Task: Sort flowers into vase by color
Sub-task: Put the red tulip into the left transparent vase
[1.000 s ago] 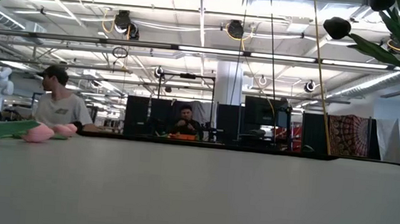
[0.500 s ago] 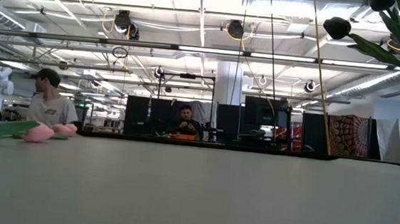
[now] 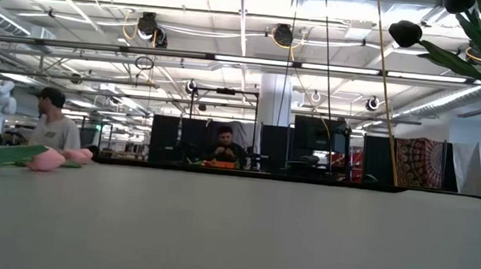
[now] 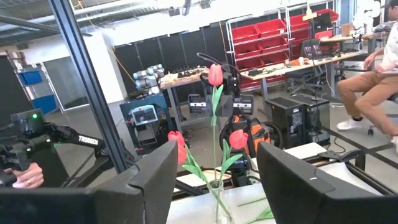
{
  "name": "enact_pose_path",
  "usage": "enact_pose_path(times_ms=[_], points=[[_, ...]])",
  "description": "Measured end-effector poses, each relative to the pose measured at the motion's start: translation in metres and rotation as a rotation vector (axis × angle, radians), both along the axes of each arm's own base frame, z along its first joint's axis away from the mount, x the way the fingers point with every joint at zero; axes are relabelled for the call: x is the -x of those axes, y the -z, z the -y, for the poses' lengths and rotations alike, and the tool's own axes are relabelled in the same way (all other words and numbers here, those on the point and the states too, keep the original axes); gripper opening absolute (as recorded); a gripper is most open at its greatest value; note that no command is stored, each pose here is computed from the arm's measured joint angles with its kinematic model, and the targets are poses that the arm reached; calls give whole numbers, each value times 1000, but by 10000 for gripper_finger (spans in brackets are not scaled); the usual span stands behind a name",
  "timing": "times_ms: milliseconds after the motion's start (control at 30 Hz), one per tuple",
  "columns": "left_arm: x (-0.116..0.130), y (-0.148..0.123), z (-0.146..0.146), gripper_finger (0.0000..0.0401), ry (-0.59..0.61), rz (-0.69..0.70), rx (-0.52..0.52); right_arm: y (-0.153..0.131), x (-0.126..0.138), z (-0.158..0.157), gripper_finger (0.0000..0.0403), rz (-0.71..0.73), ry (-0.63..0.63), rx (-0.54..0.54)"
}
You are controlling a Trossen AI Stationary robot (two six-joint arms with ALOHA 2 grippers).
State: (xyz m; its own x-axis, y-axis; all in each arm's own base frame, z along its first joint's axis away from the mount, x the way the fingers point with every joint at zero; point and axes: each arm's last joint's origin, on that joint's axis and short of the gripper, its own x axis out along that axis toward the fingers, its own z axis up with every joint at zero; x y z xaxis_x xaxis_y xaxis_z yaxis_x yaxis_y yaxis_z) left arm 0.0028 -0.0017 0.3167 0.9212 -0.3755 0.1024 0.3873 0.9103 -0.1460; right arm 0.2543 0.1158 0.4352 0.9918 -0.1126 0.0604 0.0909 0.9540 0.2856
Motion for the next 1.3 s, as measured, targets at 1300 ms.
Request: enact_pose_path(times_ms=[1300], points=[[-15, 19, 5, 51, -21, -77, 4, 0, 0, 0, 210, 0, 0, 0]])
